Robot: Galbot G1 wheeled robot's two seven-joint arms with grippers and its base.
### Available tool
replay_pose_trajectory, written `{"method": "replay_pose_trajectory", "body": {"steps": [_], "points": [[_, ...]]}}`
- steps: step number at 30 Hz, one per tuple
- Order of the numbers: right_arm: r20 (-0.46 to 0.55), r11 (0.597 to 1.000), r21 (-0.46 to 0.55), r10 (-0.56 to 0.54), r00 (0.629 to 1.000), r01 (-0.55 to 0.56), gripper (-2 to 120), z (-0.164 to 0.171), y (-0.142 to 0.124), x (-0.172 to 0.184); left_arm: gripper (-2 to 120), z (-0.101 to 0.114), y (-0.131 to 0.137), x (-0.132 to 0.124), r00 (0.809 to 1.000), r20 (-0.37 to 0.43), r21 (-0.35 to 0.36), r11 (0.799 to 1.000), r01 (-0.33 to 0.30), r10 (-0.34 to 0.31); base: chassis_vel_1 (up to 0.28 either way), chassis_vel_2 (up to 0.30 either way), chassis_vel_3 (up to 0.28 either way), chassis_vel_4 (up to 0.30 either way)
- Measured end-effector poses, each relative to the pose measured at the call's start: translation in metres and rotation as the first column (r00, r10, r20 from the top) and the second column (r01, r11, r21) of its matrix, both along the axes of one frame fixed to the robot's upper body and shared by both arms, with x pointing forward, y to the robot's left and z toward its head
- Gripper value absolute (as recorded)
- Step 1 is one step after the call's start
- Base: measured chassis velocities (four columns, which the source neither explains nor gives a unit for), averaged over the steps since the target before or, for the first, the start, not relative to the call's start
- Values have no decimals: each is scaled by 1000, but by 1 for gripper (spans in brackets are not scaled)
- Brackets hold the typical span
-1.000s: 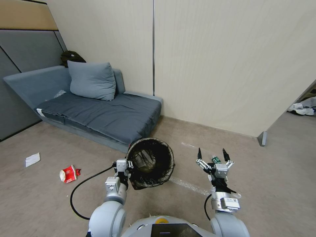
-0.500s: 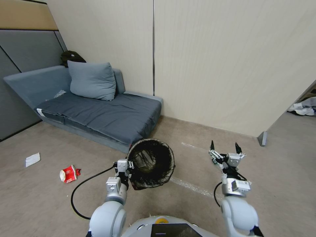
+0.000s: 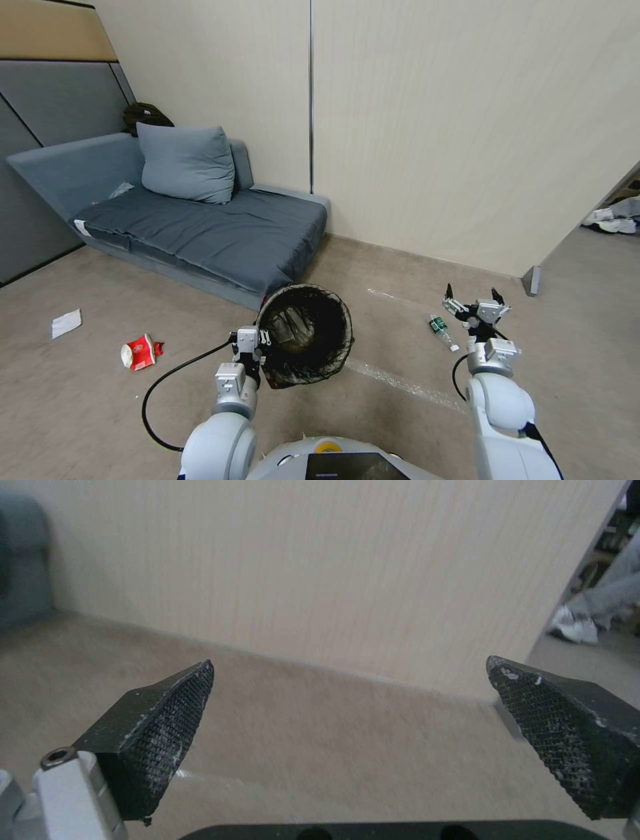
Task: Pick up the trash bin, then pick up the garbage from the floor and place it into the trash bin.
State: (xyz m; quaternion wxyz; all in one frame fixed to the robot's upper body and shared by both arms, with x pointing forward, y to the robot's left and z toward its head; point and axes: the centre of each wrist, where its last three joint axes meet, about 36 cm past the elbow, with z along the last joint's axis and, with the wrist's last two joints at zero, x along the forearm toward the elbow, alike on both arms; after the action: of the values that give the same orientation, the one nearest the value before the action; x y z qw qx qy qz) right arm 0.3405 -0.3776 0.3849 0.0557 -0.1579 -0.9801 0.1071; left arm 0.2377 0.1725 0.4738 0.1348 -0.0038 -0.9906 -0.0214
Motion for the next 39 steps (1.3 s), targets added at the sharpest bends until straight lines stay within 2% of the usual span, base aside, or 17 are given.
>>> {"method": "replay_pose_trajectory", "body": {"steps": [6, 13, 15, 25, 32, 39], "points": [[-35, 1000, 8, 5, 999, -4, 100, -10, -11, 6, 2, -1, -1, -2, 1000, 3, 5, 1000, -3, 3, 0, 0, 0, 0], [-199, 990, 92, 122, 972, -105, 100, -61, -45, 23, 2, -1, 0, -2, 1000, 3, 9, 1000, -3, 3, 0, 0, 0, 0], [-215, 988, 103, 134, 967, -114, 100, -66, -48, 24, 2, -1, 0, -2, 1000, 2, 10, 1000, -4, 4, 0, 0, 0, 0], [-234, 985, 116, 151, 960, -127, 100, -73, -53, 27, 2, -2, 0, -4, 1000, 0, 17, 1000, -3, 3, 0, 0, 0, 0], [-306, 965, 131, 257, 917, -227, 100, -109, -77, 59, 2, -1, 0, -7, 1000, -2, 28, 1000, -8, 8, 0, 0, 0, 0], [-314, 962, 131, 270, 910, -240, 100, -113, -80, 62, 2, 0, 1, -10, 1000, -5, 36, 999, -14, 14, 0, 0, 0, 0]]}}
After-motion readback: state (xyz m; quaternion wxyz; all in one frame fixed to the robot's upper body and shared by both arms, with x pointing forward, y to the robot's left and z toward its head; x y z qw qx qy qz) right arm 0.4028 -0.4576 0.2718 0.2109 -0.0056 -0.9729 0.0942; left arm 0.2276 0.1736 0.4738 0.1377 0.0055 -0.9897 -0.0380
